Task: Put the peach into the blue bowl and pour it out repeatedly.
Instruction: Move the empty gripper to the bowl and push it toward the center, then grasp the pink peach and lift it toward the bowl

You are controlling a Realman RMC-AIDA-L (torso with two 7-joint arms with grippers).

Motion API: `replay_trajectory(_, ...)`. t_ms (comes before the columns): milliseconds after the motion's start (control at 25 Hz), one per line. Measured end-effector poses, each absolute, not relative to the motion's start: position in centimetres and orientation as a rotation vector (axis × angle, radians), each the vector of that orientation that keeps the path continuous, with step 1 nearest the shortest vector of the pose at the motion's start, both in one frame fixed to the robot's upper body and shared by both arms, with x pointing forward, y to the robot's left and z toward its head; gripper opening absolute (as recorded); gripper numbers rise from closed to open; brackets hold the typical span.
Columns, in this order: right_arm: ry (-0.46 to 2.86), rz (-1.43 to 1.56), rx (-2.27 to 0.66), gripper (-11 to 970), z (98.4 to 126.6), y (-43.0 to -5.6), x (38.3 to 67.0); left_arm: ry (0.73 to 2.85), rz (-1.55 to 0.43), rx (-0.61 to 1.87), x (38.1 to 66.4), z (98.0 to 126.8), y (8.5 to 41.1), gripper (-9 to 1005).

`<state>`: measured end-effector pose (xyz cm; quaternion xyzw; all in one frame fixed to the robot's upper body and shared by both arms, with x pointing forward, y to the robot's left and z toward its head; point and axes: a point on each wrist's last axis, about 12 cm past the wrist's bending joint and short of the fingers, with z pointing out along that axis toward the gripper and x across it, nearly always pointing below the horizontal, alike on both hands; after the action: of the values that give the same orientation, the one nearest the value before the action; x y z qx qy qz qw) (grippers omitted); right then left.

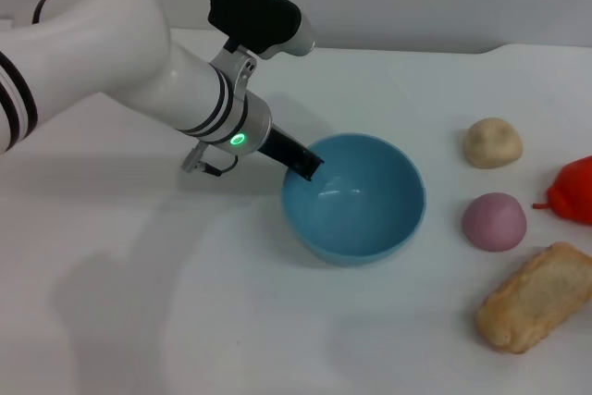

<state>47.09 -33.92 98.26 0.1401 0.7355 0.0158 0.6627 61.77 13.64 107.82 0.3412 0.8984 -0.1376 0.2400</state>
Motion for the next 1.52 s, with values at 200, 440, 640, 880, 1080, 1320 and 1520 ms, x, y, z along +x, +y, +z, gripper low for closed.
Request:
replay_trajectory(200,1.663,0.036,0.316,787,98.3,-33.9,47.0,2.438,-0.397,0.959,62.1,109.4,13.0,2)
replay_trajectory(440,1.682,0.077,0.236,787,98.2,-33.1,47.1,2.377,-0.256,1.047,63.3,111.8,12.4,-2)
replay_trajectory(640,1.698,0.136,0.114,788,98.4,-32.0,47.9,2.445,-0.158,1.067,64.0,113.7,11.3,-2)
replay_trajectory(880,1.656,0.251,-0.067,788,100.2,-31.6,50.4,2.477,-0.203,1.015,64.3,114.6,11.4,-2)
replay_trajectory(1080,1.752,0.483,-0.192,788,102.8,-32.1,54.3,2.529,-0.236,0.944,64.4,114.3,12.3,-2)
replay_trajectory(1320,2.010,0.599,-0.249,788,107.0,-34.3,57.0,2.549,-0.242,0.914,64.3,113.9,12.9,-2)
replay_trajectory(1520,2.210,0.636,-0.242,787,111.0,-35.7,57.0,2.556,-0.241,0.897,64.3,113.5,13.1,-2)
